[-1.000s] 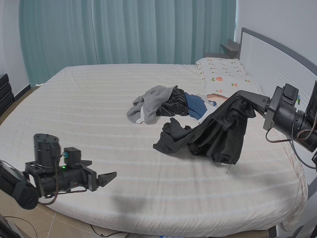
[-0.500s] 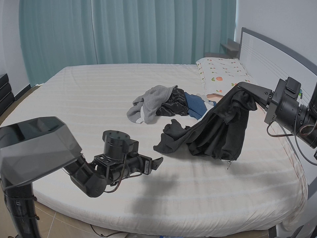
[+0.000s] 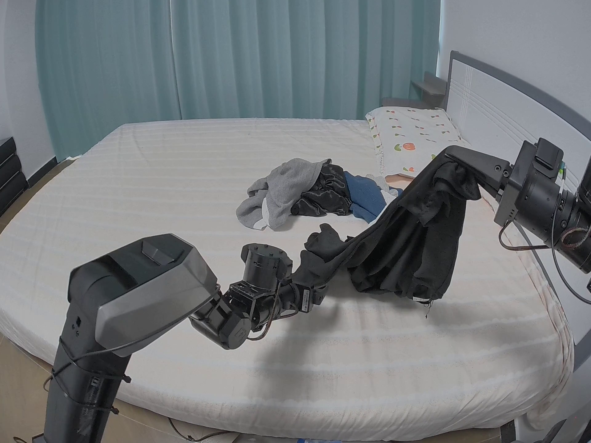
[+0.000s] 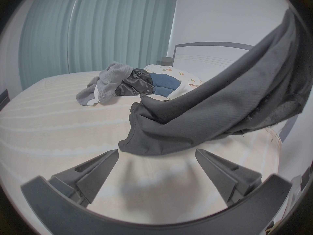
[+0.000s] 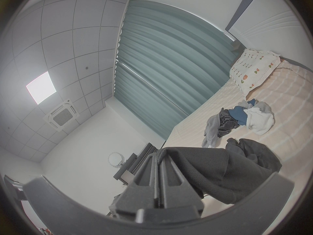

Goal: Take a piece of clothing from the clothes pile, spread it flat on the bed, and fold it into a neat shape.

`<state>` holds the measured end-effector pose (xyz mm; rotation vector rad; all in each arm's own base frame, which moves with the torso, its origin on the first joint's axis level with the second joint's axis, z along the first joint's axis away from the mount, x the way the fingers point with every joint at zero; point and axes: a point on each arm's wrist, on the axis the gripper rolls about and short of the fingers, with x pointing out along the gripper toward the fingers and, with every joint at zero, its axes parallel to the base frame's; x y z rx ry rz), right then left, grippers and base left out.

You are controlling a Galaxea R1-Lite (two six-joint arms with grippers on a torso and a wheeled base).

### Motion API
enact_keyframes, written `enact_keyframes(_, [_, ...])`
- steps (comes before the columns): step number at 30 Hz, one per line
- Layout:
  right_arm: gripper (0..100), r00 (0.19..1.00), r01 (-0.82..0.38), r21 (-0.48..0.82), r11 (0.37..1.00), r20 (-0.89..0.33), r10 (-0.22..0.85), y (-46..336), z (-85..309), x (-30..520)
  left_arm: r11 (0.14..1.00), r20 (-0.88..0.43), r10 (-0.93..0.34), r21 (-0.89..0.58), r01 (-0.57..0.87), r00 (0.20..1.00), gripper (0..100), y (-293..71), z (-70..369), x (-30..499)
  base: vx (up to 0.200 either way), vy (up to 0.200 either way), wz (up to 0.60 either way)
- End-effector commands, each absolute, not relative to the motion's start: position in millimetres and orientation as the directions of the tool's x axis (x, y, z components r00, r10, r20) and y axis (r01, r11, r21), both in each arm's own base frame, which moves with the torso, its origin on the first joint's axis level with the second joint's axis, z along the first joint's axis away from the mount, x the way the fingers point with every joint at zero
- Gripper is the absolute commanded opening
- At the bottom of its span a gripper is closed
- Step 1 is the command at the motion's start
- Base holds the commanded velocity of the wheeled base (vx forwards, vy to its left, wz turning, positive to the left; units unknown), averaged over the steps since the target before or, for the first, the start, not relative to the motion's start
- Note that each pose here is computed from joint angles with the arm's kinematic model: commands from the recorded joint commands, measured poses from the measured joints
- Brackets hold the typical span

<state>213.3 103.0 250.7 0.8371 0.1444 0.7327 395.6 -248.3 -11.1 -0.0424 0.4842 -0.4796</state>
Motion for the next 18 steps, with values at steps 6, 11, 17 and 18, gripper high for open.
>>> enact_keyframes(6, [0,0.752,-0.53,0.721,0.446,0.157,0.64,102,250,214,0.899,-0.443,-0.437,-0.241,0.365,0.783,100,-262,-40,434,0.0,0.0,0.0])
enact_keyframes(11, [0,0.754,-0.52,0.725,0.451,0.142,0.641,103,246,216,0.9,-0.444,-0.419,-0.317,0.298,0.792,0,-260,-32,444,0.0,0.0,0.0])
enact_keyframes(17, [0,0.763,-0.495,0.734,0.465,0.112,0.637,105,238,225,0.923,-0.464,-0.345,-0.324,0.206,0.816,0,-243,-22,439,0.0,0.0,0.0])
enact_keyframes(18, [0,0.763,-0.495,0.734,0.465,0.112,0.637,105,238,225,0.923,-0.464,-0.345,-0.324,0.206,0.816,0,-243,-22,439,0.0,0.0,0.0])
